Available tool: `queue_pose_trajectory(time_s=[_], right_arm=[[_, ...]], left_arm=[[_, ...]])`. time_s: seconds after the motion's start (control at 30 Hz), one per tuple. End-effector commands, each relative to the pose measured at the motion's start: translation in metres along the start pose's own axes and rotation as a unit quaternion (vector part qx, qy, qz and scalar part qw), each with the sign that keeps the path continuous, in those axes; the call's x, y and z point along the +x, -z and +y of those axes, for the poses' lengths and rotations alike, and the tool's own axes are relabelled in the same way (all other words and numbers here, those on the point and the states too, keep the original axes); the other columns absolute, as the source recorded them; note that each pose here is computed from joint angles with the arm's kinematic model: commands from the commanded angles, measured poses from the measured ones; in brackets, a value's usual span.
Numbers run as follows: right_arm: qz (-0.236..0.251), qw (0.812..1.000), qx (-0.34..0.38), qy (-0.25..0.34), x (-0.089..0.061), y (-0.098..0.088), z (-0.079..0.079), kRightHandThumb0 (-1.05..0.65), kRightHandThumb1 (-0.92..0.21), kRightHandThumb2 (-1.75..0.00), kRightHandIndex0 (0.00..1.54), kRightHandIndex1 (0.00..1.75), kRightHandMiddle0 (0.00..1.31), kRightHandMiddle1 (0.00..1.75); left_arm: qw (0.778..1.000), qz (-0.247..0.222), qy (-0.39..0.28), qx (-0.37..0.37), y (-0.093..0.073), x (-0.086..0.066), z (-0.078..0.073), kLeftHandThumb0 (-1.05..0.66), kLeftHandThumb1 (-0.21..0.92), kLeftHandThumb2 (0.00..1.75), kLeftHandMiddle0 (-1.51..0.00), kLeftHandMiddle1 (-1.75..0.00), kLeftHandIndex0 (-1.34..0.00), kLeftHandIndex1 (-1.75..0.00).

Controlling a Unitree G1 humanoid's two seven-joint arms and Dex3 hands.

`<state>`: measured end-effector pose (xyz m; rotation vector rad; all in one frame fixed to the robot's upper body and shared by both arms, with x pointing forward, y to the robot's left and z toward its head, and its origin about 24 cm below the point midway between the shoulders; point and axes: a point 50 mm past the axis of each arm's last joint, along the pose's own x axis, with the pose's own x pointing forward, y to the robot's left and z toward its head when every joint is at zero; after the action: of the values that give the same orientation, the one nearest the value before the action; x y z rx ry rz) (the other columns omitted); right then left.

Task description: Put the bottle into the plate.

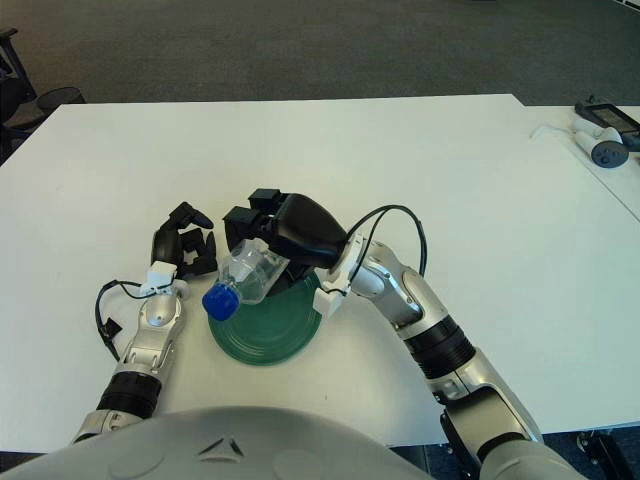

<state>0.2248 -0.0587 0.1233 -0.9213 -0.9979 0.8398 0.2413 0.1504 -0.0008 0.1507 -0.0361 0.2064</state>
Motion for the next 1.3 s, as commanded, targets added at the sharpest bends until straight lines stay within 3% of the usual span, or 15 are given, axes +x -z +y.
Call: queue_pose_trajectory(time_s=[0.0, 0.33, 0.93, 1.07, 1.13, 1.17, 1.2, 1.27], right_arm=[[-0.002, 0.999, -0.017, -0.03, -0.002, 0.002, 0.011, -0.44, -0.39, -1.22, 1.09, 1.75, 0.55, 1.75], [-0.012, 0.997, -0.063, -0.052, -0.004, 0.004, 0.024, -0.46, -0.34, -1.28, 1.14, 1.75, 0.59, 1.75], [-0.002, 0.993, -0.093, -0.068, -0.003, 0.01, 0.026, -0.48, -0.28, -1.36, 1.13, 1.75, 0.64, 1.75], [0.0, 0.994, -0.093, -0.065, -0.004, 0.007, 0.025, -0.45, -0.39, -1.19, 0.9, 1.75, 0.56, 1.73], [-0.003, 0.993, -0.095, -0.067, -0.004, 0.007, 0.023, -0.23, -0.42, -1.16, 0.7, 1.75, 0.49, 1.67], [-0.004, 0.993, -0.096, -0.068, -0.004, 0.007, 0.022, -0.15, -0.54, -0.97, 0.59, 1.63, 0.42, 1.68], [-0.006, 0.993, -0.097, -0.07, -0.004, 0.006, 0.022, -0.12, -0.59, -0.89, 0.56, 1.58, 0.4, 1.67], [-0.01, 0.992, -0.099, -0.076, -0.005, 0.005, 0.018, -0.26, -0.78, -0.59, 0.41, 1.29, 0.36, 1.63]], left_arm=[[0.999, 0.044, 0.008, 0.007, 0.016, -0.009, 0.003, -0.5, 0.23, 1.42, -1.25, -1.75, -0.68, -1.75], [0.999, 0.033, 0.016, -0.008, 0.017, -0.008, 0.002, -0.5, 0.23, 1.41, -1.21, -1.75, -0.67, -1.75], [0.999, 0.028, 0.014, 0.02, 0.015, -0.006, 0.002, -0.5, 0.23, 1.42, -1.25, -1.75, -0.67, -1.75], [0.999, 0.025, 0.004, 0.035, 0.014, -0.007, 0.002, -0.51, 0.21, 1.44, -1.27, -1.75, -0.69, -1.75], [0.999, 0.027, 0.001, 0.042, 0.015, -0.007, 0.001, -0.51, 0.2, 1.45, -1.27, -1.75, -0.7, -1.75], [0.999, 0.029, 0.0, 0.044, 0.015, -0.007, 0.001, -0.51, 0.2, 1.46, -1.28, -1.75, -0.7, -1.75], [0.999, 0.031, 0.0, 0.045, 0.015, -0.007, 0.001, -0.51, 0.2, 1.46, -1.28, -1.75, -0.7, -1.75], [0.998, 0.037, 0.002, 0.041, 0.016, -0.008, 0.001, -0.51, 0.2, 1.46, -1.28, -1.75, -0.7, -1.75]])
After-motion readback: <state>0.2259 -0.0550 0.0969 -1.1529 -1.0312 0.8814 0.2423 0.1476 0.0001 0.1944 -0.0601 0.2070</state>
